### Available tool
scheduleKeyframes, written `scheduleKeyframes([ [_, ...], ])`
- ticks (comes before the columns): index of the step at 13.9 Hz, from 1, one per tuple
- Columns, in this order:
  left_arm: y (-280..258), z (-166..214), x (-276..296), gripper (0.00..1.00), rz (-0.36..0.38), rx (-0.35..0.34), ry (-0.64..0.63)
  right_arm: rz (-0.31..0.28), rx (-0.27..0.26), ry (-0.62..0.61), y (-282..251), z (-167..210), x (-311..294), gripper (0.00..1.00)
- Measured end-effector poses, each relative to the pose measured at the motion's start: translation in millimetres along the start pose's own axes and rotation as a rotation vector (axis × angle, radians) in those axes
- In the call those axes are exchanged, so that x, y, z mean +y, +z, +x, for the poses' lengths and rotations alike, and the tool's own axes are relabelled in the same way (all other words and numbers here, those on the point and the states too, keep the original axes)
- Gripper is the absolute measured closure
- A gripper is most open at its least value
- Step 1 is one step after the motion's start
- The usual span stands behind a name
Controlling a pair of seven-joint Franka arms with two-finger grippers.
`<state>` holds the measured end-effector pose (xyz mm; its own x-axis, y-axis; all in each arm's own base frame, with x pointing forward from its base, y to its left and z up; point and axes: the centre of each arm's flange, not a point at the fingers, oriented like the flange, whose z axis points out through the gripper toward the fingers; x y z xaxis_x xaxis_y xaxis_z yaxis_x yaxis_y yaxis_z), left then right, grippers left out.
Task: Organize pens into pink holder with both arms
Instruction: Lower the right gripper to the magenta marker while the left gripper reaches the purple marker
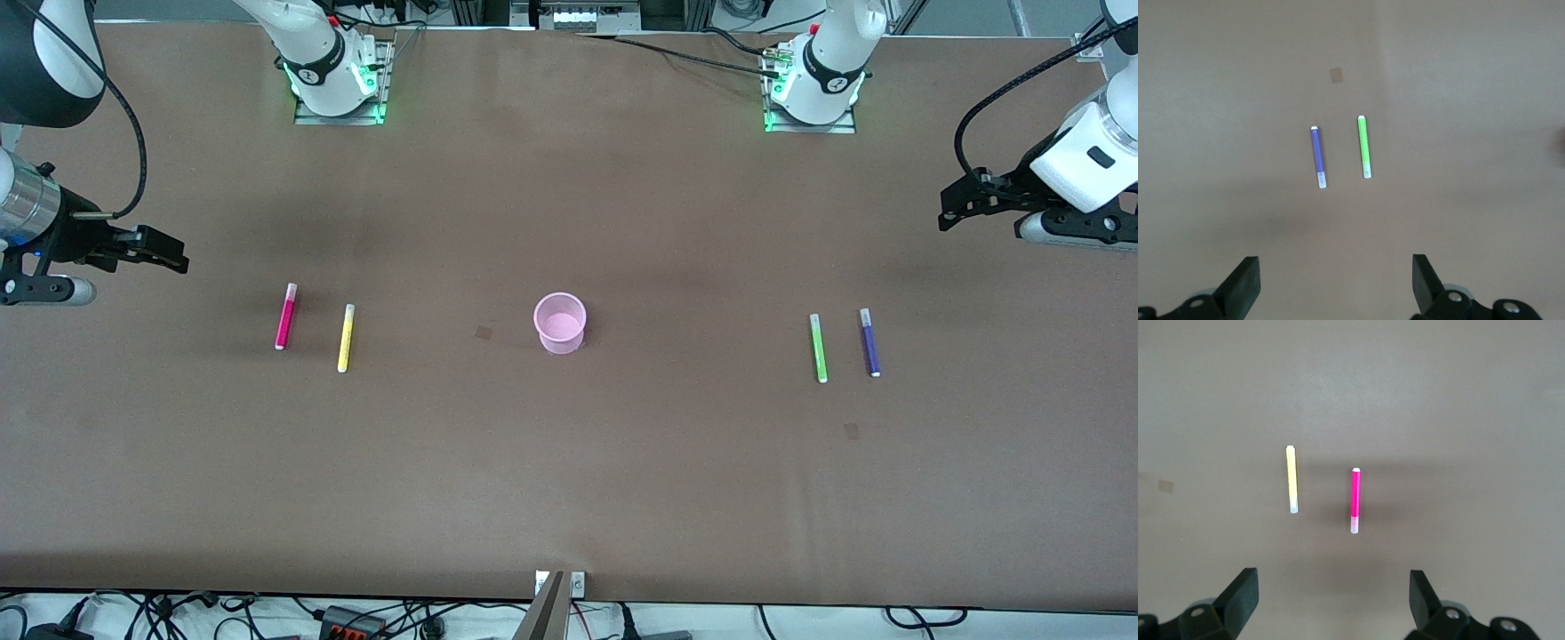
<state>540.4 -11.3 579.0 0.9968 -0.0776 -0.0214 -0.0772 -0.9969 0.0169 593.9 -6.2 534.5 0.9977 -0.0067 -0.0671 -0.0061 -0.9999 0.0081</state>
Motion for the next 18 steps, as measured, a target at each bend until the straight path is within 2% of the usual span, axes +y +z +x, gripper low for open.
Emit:
scheduleKeyframes([
  [7,0.4,0.9,0.2,0.00,0.000,-0.001,0.000,0.000,0.000,0.001,0.0,0.0,0.7,0.00],
  [12,9.3,4.0,-5.1,0.00,-0.003,-0.035,-0.009,0.000,-0.018,0.002,11.0,4.1,1.0,0.00],
  [15,33.3,19.5,-12.9,0.00,-0.007,-0.104,-0.020,-0.001,-0.061,-0.002,46.5,19.2,-1.3,0.00],
  [18,91.2,43.4,-29.8,0.00,-0.016,-0.194,-0.045,-0.002,-0.114,-0.013,92.7,35.8,-8.1,0.00],
])
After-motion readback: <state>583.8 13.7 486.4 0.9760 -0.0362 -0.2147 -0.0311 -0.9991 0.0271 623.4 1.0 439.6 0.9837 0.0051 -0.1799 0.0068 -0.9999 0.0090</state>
